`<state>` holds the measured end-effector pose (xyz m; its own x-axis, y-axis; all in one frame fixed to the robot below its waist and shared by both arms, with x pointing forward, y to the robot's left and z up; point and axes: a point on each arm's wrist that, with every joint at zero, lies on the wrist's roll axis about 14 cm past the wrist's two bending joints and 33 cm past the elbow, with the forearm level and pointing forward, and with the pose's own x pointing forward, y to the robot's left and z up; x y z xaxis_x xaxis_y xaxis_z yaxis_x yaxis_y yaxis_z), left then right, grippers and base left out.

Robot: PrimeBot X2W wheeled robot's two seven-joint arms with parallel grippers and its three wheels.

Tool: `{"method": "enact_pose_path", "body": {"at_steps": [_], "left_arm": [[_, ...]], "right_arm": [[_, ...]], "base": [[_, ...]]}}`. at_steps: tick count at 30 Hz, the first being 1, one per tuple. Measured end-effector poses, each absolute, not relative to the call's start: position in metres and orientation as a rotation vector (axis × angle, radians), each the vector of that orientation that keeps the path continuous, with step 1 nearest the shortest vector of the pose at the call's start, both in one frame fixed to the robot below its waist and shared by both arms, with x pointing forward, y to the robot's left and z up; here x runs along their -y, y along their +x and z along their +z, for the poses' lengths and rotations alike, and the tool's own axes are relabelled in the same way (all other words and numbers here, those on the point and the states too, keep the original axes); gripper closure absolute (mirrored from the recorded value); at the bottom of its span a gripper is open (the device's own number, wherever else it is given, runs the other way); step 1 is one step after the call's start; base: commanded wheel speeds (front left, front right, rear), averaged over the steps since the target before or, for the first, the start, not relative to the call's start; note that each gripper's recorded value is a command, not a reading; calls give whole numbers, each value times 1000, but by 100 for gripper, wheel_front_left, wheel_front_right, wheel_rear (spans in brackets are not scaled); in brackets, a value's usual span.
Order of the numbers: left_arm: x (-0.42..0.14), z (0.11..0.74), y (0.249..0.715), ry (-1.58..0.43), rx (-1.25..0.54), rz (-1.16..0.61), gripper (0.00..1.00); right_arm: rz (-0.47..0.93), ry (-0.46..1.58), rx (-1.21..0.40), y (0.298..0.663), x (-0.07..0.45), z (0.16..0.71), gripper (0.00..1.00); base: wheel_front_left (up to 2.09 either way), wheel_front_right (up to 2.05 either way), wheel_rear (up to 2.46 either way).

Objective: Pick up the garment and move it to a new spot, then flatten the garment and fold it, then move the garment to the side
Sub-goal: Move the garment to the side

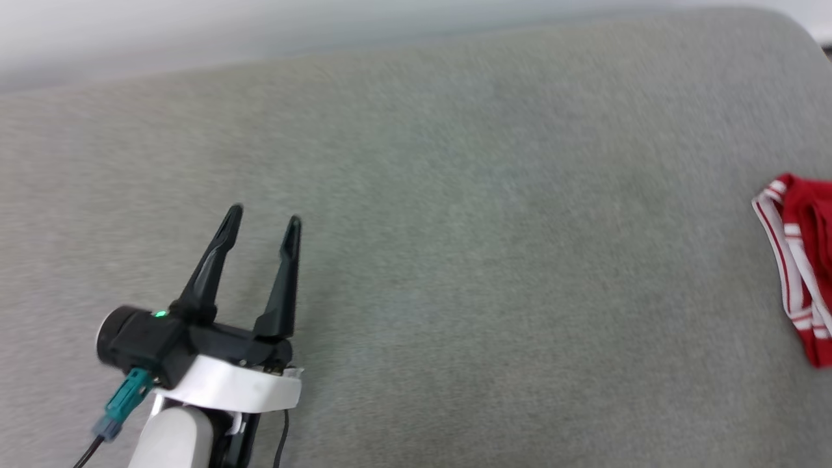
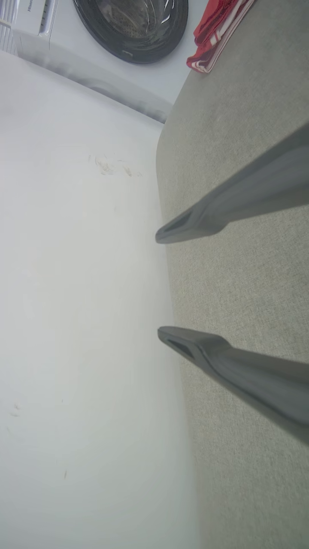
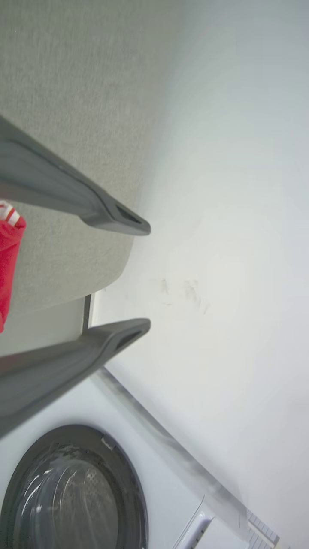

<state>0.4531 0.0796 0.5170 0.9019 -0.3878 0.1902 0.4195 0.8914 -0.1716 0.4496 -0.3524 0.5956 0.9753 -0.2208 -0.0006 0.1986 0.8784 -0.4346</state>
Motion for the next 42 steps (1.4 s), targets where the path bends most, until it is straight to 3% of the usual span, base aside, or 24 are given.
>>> {"method": "enact_pose_path", "body": {"at_steps": [6,12,27,42], "left_arm": [[-127,535,424,-172,187,-265,0],[-156,544,395,-162,204,-158,0],[-163,535,372,-166,172,-125,0],[-168,532,373,-174,167,-105,0]], "right_arm": [[-65,-227,168,429,268,616,0],[16,-61,193,403,219,592,0],[36,113,127,383,196,528,0],[46,125,151,382,189,531,0]], "base": [[0,0,0],[0,0,0],[0,0,0],[0,0,0]]}}
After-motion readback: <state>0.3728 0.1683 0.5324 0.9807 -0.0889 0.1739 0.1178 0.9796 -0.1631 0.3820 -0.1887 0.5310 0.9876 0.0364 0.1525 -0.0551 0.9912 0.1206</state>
